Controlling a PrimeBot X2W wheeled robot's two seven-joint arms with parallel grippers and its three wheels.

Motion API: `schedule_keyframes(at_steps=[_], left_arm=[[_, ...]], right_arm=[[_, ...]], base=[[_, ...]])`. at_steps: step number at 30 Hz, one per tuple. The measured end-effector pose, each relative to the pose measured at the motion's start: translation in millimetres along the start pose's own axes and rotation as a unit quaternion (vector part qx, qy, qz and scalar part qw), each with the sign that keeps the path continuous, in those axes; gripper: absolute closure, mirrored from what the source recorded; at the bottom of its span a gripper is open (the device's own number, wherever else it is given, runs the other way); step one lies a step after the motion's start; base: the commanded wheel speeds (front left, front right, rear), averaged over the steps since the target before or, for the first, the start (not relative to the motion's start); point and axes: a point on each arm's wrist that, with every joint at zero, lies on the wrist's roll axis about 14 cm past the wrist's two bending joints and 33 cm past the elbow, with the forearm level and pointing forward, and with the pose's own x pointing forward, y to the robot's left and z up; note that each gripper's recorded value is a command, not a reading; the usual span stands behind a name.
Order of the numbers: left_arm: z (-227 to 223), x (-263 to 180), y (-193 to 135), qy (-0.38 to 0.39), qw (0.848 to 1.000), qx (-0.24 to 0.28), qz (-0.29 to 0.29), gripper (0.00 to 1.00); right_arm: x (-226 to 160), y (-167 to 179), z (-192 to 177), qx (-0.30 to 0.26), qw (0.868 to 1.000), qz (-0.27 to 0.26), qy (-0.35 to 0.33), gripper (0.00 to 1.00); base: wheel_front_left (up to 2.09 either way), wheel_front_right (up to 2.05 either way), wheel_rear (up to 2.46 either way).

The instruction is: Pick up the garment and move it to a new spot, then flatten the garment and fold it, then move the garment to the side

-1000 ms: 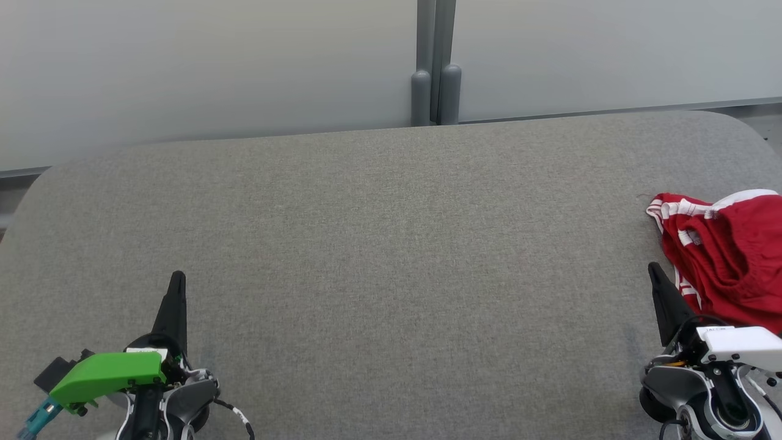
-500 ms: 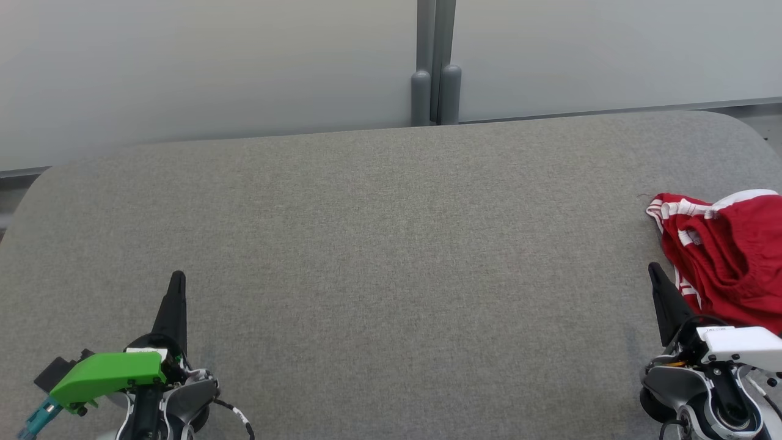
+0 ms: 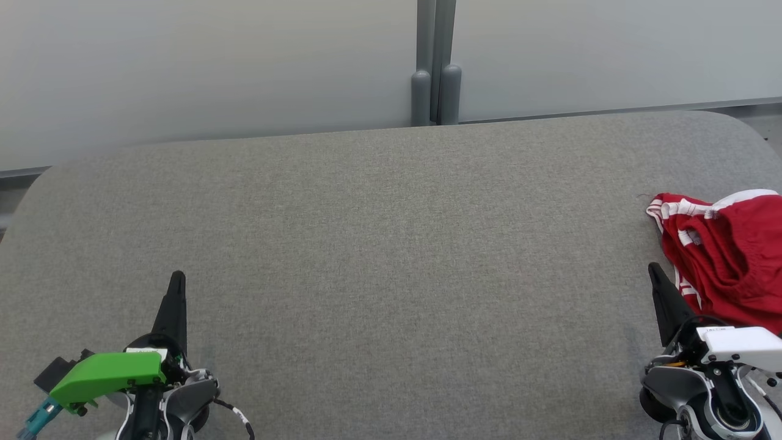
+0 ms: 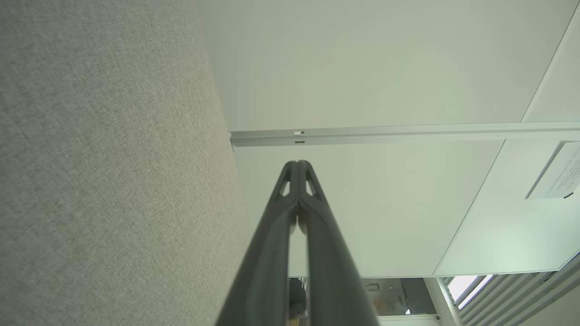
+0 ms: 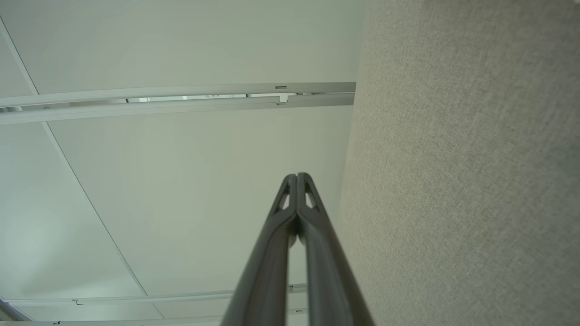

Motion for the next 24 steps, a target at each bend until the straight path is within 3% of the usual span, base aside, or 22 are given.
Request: schedule_keyframes(at_steps=[24], left_arm=[[0.1, 0.0, 0.0, 0.000, 1.000, 0.000, 0.000, 1.00]], right_arm=[[-0.1, 0.0, 0.4, 0.000, 1.000, 0.000, -0.001, 1.00]], base=[[0.00, 0.00, 0.00]])
